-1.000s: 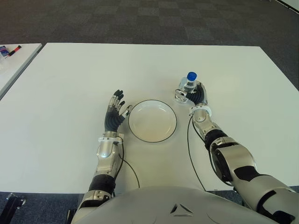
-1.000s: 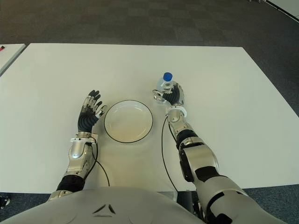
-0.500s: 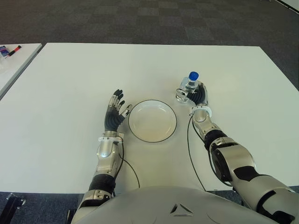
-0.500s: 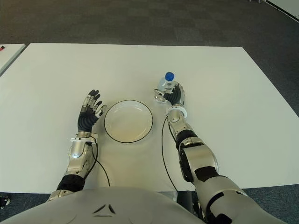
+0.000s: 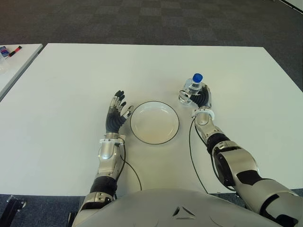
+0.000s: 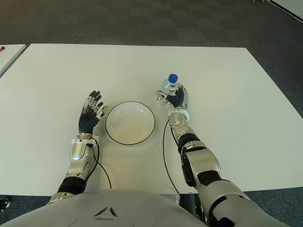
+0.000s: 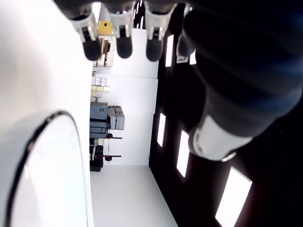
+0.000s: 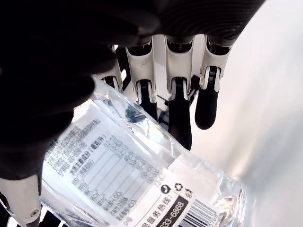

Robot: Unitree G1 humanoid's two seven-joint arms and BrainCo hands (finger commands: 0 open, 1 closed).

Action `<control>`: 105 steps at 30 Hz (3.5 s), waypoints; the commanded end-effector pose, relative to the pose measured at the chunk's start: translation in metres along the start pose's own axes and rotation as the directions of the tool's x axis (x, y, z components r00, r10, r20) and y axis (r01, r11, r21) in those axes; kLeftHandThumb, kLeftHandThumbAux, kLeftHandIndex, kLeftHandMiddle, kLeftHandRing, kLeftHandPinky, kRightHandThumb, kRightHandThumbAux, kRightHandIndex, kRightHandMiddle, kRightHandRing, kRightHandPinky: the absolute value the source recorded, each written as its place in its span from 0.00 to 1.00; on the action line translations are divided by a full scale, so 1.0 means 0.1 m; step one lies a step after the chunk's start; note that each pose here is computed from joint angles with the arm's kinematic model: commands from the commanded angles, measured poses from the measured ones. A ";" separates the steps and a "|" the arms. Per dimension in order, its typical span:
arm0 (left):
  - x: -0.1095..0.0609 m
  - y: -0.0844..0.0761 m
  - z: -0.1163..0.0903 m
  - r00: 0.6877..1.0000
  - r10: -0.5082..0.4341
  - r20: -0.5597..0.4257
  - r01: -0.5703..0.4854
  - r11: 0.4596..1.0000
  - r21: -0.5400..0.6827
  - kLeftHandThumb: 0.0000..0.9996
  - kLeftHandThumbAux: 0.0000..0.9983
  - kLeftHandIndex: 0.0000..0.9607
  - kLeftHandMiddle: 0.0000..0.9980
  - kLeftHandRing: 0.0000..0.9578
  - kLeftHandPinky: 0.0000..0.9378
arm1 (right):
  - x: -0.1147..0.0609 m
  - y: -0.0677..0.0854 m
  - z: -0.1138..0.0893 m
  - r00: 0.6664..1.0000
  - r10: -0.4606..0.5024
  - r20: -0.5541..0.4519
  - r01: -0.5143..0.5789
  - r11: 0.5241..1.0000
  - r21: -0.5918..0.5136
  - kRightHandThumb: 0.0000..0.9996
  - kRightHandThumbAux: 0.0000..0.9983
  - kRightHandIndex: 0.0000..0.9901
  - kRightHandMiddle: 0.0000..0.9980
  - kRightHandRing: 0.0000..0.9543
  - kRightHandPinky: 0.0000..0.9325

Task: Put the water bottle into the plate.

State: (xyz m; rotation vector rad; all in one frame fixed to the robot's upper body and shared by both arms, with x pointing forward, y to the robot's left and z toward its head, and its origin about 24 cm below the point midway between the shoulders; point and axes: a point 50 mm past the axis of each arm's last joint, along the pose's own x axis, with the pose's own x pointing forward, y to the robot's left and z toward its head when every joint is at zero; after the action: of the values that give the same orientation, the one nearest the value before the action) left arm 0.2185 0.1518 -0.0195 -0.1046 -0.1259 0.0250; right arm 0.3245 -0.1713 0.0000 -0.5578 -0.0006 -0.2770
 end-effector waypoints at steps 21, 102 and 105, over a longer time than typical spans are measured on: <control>0.01 -0.01 -0.05 0.999 -0.006 -0.032 0.006 1.000 -0.004 0.30 0.78 0.07 0.08 0.07 0.10 | -0.03 -0.01 0.15 0.992 -0.046 0.121 0.042 0.999 0.033 0.84 0.68 0.41 0.49 0.56 0.56; 0.03 -0.10 -0.05 1.000 -0.003 -0.011 0.003 1.000 -0.013 0.33 0.76 0.08 0.10 0.09 0.13 | -0.61 0.00 0.56 0.902 0.041 0.430 -0.116 0.982 0.151 0.84 0.68 0.42 0.48 0.57 0.60; 0.04 -0.09 -0.05 1.000 -0.002 -0.012 0.002 1.000 -0.011 0.33 0.76 0.08 0.10 0.09 0.14 | -0.64 0.01 0.56 0.900 0.045 0.434 -0.126 0.979 0.161 0.84 0.68 0.43 0.47 0.56 0.59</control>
State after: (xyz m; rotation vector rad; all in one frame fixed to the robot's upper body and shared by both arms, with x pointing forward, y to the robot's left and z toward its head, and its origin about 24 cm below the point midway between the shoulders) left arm 0.2214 0.1458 -0.0219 -0.1133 -0.1196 0.0192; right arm 0.2698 -0.1308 0.0373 -0.4490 -0.3849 -0.0798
